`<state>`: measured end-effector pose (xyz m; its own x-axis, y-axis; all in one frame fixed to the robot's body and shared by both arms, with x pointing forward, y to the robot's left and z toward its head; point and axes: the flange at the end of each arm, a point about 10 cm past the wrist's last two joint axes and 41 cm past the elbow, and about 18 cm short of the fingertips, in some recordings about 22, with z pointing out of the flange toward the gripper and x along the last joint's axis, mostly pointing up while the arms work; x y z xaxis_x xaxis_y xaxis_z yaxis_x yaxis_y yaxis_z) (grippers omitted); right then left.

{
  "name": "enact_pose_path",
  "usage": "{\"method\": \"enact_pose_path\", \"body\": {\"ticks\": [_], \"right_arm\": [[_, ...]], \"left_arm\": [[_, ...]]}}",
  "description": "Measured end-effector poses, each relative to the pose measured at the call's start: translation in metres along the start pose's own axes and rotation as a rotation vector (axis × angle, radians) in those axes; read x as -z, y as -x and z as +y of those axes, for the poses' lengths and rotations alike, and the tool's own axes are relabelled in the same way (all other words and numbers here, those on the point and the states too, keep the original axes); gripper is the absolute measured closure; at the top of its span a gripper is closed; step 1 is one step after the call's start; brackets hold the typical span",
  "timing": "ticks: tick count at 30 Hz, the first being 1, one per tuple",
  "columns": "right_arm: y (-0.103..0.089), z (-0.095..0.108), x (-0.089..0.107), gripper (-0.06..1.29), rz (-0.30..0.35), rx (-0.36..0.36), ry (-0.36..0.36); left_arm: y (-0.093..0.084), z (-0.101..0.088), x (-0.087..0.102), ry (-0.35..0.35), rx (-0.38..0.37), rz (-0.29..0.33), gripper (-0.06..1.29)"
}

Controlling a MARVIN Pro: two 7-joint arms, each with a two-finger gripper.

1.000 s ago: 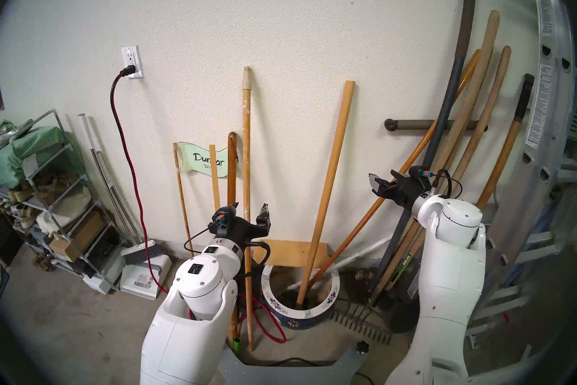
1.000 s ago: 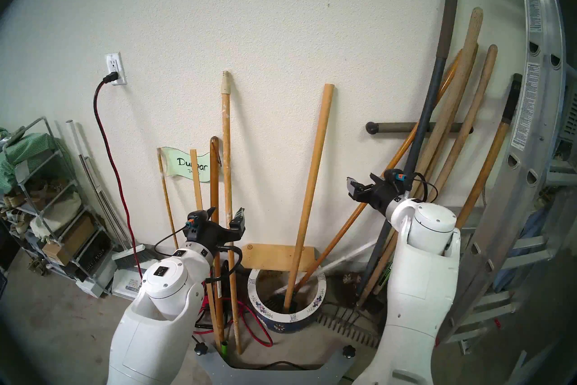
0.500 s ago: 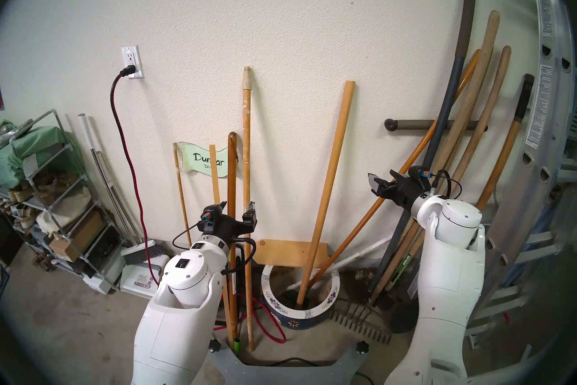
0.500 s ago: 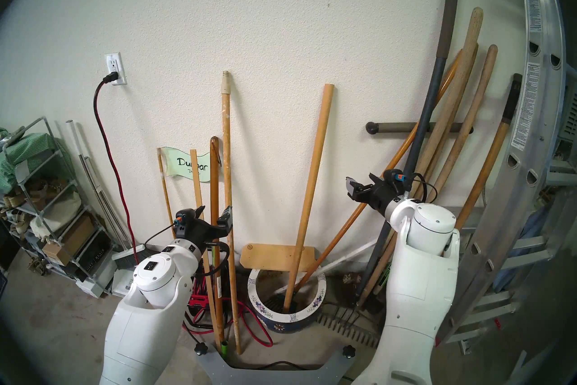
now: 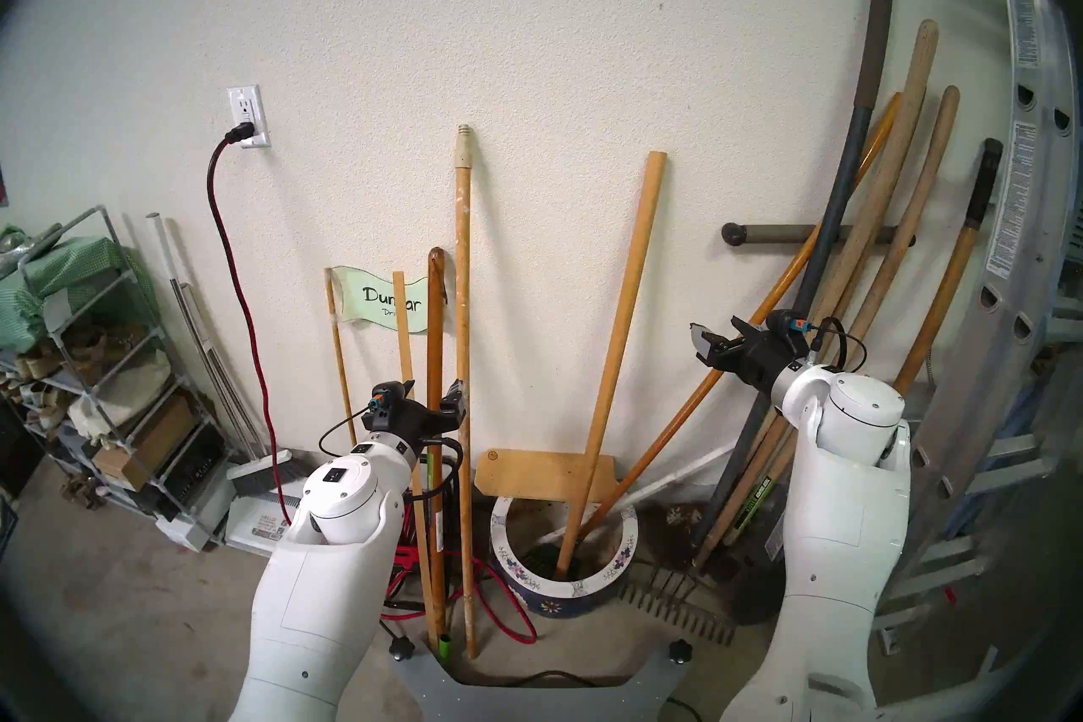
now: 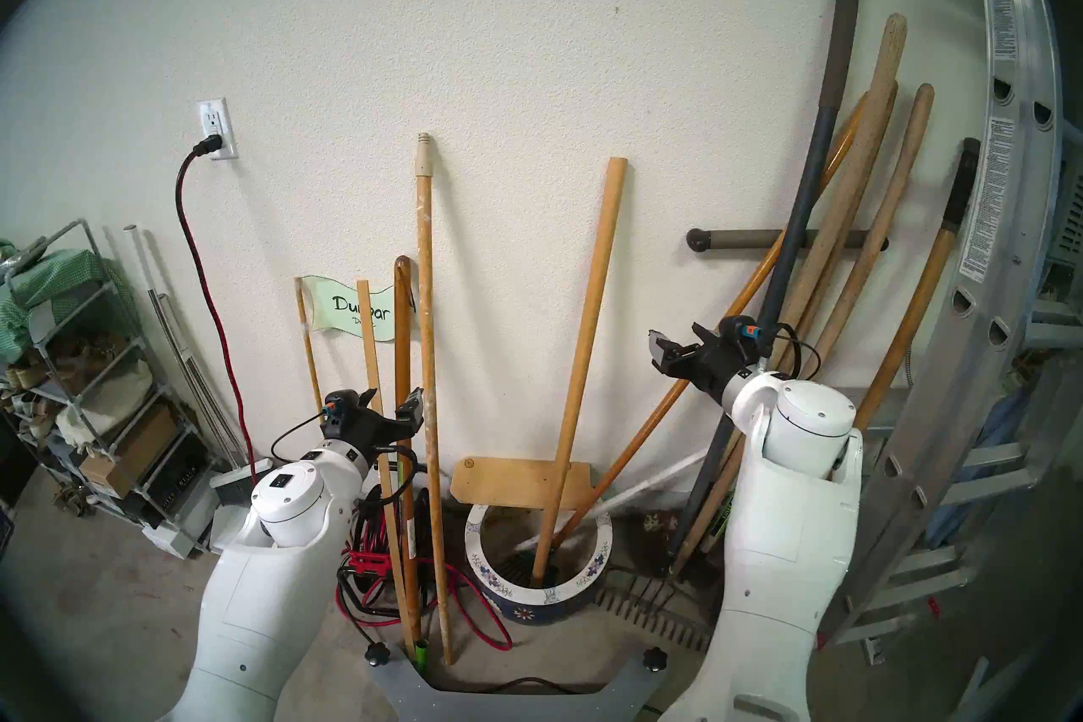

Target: Put wooden sticks into the pot

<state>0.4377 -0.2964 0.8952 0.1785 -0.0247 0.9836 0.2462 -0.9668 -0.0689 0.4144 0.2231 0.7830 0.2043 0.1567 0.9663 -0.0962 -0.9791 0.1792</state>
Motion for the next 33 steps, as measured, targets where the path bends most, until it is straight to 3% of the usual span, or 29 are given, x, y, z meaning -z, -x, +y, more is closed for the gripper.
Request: {"method": "enact_pose_path", "body": {"ticks": [18, 33], "right_arm": [[-0.001, 0.000, 0.000, 0.02, 0.003, 0.000, -0.001], [-0.001, 0.000, 0.000, 0.02, 0.004, 0.000, -0.002]], "left_arm": [[0.017, -0.017, -0.056, 0.075, -0.016, -0.040, 0.01], [0.015, -0.021, -0.093, 0.148, -0.062, -0.055, 0.01]]}}
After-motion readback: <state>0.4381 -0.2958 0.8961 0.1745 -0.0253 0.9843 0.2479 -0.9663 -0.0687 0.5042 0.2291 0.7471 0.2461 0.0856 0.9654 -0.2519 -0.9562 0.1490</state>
